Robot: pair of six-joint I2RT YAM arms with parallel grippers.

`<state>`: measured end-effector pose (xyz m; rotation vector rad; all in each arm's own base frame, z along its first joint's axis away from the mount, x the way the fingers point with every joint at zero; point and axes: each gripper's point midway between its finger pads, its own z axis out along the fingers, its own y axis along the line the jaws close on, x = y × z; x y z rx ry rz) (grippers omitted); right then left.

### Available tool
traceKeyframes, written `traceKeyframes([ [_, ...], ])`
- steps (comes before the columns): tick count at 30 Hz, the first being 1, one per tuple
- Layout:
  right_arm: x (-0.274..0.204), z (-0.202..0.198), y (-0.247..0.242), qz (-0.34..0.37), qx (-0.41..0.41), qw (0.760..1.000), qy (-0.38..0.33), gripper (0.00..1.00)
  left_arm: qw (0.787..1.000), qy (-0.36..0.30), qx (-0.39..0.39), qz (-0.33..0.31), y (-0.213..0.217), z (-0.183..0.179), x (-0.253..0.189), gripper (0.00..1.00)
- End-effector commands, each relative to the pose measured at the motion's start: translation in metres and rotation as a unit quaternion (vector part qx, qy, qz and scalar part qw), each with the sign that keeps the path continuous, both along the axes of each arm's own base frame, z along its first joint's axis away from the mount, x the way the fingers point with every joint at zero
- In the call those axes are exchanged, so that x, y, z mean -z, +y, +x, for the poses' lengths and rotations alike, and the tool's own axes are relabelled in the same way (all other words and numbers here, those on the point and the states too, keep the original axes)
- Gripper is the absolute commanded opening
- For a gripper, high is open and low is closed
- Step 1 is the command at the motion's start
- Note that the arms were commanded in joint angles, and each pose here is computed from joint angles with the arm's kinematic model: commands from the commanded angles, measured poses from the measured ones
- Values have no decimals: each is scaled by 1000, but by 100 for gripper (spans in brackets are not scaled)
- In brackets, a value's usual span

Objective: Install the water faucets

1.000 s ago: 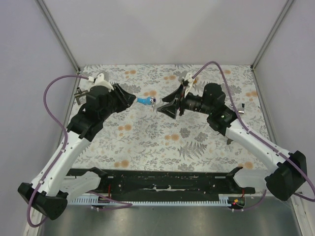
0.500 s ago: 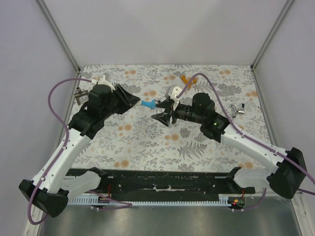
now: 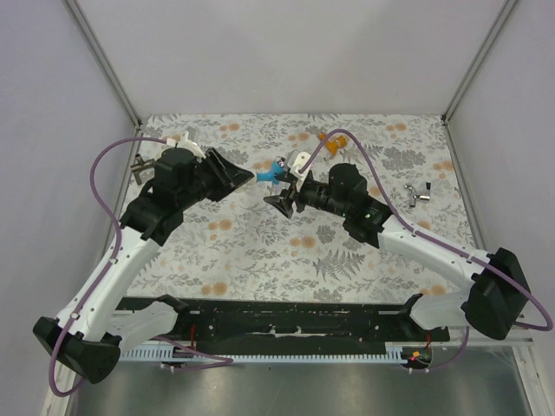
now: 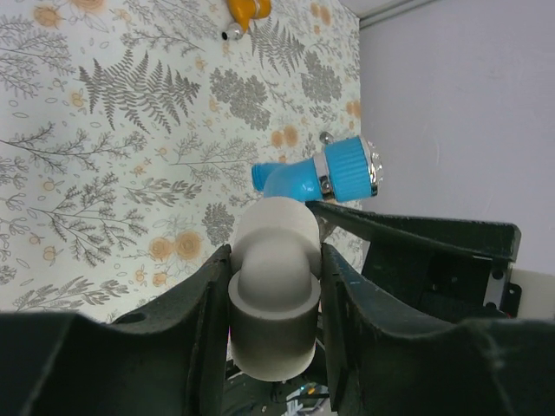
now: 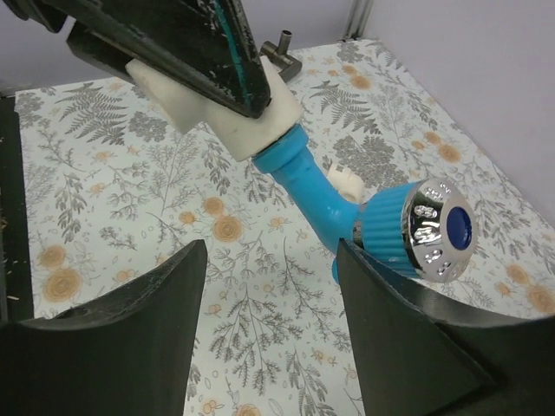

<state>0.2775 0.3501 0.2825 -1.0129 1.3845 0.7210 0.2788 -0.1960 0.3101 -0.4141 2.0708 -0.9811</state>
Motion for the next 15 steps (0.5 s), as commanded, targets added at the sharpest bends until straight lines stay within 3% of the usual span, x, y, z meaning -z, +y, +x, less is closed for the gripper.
traceKeyframes([
  [1, -18, 19, -1, 10, 34, 998, -46, 72, 996, -52, 47, -54, -14, -12, -45, 2],
  [7, -9, 20, 3, -3, 25, 999, -44, 74, 993, -59, 80, -67, -23, -17, -51, 2],
  [15, -32, 0, -12, 9, 14, 999, -51, 75, 997, -50, 30, -42, -9, -7, -35, 2],
])
